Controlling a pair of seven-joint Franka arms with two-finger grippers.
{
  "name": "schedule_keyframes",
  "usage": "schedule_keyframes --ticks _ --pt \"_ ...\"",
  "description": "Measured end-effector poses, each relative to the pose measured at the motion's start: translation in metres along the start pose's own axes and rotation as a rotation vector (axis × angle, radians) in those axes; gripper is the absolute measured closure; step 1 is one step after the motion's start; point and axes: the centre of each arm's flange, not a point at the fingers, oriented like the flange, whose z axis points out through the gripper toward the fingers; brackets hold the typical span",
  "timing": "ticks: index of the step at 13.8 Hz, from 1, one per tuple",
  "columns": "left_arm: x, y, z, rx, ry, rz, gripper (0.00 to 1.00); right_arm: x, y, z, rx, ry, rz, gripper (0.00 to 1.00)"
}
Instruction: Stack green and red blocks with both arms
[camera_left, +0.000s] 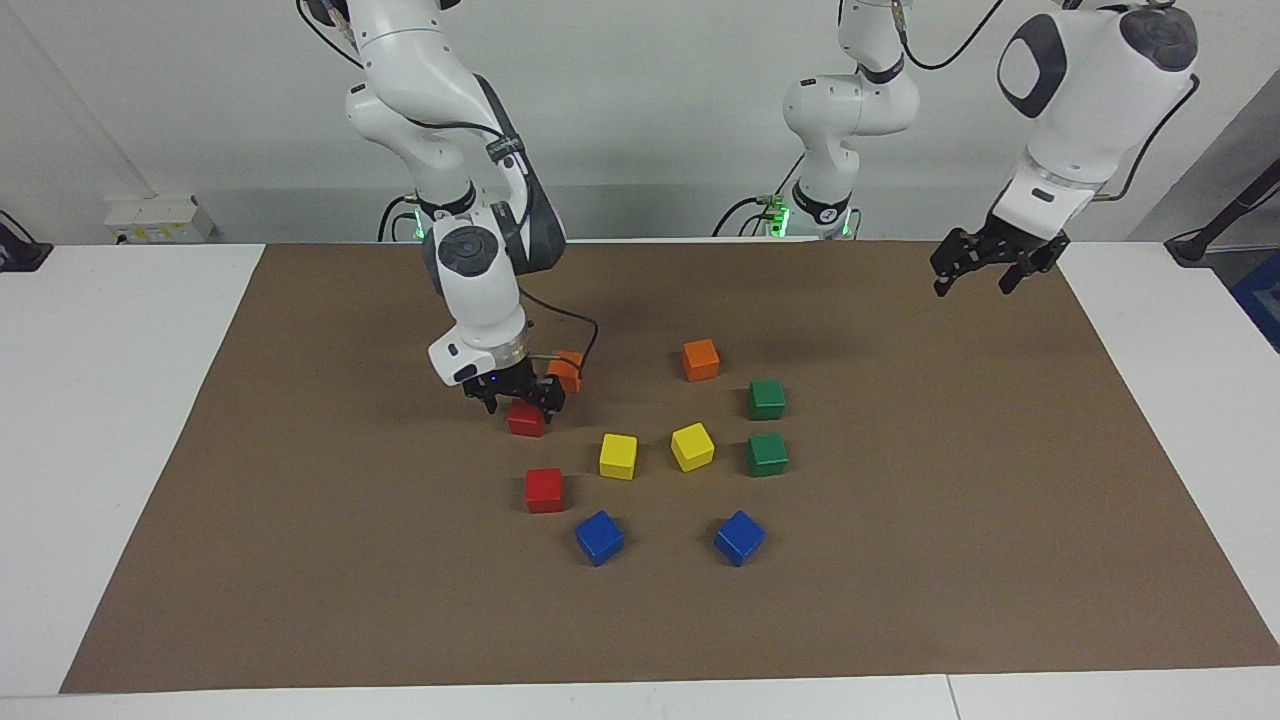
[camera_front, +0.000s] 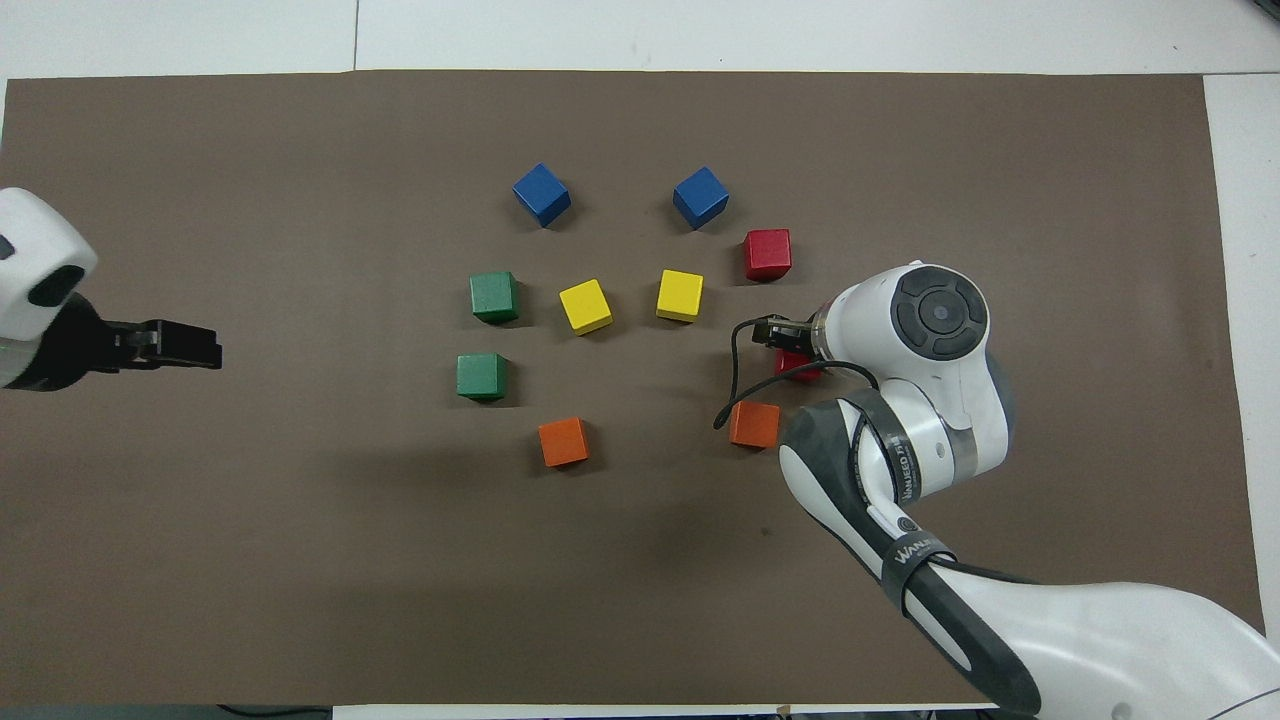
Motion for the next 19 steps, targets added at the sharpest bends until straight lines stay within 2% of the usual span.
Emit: schedule_keyframes --ticks 2,3,4,6,7,10,12,14,19 --pt "-0.003 0.04 0.039 -0.001 0.006 -0.033 0.0 -0.002 0.0 0.002 -0.003 -0.004 -0.007 0.29" --pt "0.0 0.064 0.059 -0.004 0.015 -0.059 0.0 -0.002 0.0 0.003 -0.005 -0.007 -0.012 0.4" --pt "0.004 0.092 0.082 -0.008 0.024 -0.081 0.0 -0.002 0.001 0.002 -0.008 -0.011 -0.015 0.46" --pt "0.011 0.136 0.125 -0.011 0.016 -0.086 0.0 0.001 0.005 -0.011 -0.029 -0.043 -0.052 0.46" --pt "0.012 0.146 0.136 -0.013 0.008 -0.082 0.0 0.012 0.012 -0.031 -0.037 -0.056 -0.087 0.46" --pt "0.015 0.163 0.157 -0.016 0.006 -0.06 0.0 0.07 0.093 -0.085 -0.027 -0.028 -0.24 0.46" --pt "0.016 0.174 0.171 -0.017 0.009 -0.043 0.0 0.094 0.159 -0.086 -0.031 -0.024 -0.313 0.46" --pt "0.016 0.184 0.182 -0.018 0.013 -0.027 0.0 0.102 0.197 -0.077 -0.033 -0.017 -0.351 0.46" --pt "0.01 0.204 0.216 -0.002 -0.025 0.023 0.0 0.095 0.237 -0.048 -0.037 -0.007 -0.386 0.46"
